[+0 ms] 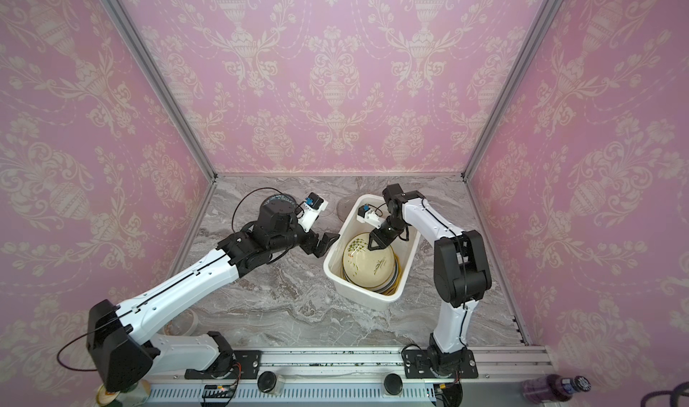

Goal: Place the plates into the plastic bin on the countertop
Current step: Place the plate in the plastic bin.

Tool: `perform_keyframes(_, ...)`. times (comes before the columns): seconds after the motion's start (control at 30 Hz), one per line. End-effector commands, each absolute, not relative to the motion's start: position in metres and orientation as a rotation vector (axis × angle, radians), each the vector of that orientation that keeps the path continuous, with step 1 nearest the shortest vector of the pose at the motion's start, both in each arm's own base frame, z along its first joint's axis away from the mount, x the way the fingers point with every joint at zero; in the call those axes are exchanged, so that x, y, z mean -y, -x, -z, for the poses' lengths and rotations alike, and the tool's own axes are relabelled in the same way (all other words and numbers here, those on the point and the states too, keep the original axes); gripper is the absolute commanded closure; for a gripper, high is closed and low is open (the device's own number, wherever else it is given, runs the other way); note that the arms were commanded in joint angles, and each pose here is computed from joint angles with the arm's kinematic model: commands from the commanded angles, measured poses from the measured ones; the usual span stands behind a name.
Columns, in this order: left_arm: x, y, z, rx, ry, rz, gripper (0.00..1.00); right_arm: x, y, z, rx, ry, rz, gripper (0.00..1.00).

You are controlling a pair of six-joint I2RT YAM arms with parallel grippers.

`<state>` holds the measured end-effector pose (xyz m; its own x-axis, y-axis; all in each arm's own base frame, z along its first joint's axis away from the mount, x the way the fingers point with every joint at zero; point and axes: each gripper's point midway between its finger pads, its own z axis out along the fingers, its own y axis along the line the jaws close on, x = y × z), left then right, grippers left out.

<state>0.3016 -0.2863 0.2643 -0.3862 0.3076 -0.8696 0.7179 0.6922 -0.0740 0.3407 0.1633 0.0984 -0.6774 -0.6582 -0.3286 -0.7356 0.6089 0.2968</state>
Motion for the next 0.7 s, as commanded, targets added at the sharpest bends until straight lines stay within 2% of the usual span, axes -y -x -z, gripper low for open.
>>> perform_keyframes(0.0, 0.289, -0.302, -0.271, -1.97, -0.804, 0.543, 0.01, -0.151, -0.351, -0.08, -2.701, 1.175, -0.467, 0.7)
perform_keyframes(0.23, 0.289, -0.302, -0.269, -1.977, -0.808, 0.533, 0.01, -0.147, -0.353, -0.073, -2.725, 1.161, -0.431, 0.65)
perform_keyframes(0.27, 0.288, -0.302, -0.269, -1.978, -0.806, 0.531, 0.01, -0.145, -0.354, -0.072, -2.727, 1.161, -0.415, 0.63)
perform_keyframes(0.67, 0.29, -0.305, -0.265, -1.994, -0.807, 0.517, 0.01, -0.14, -0.362, -0.066, -2.72, 1.157, -0.351, 0.62)
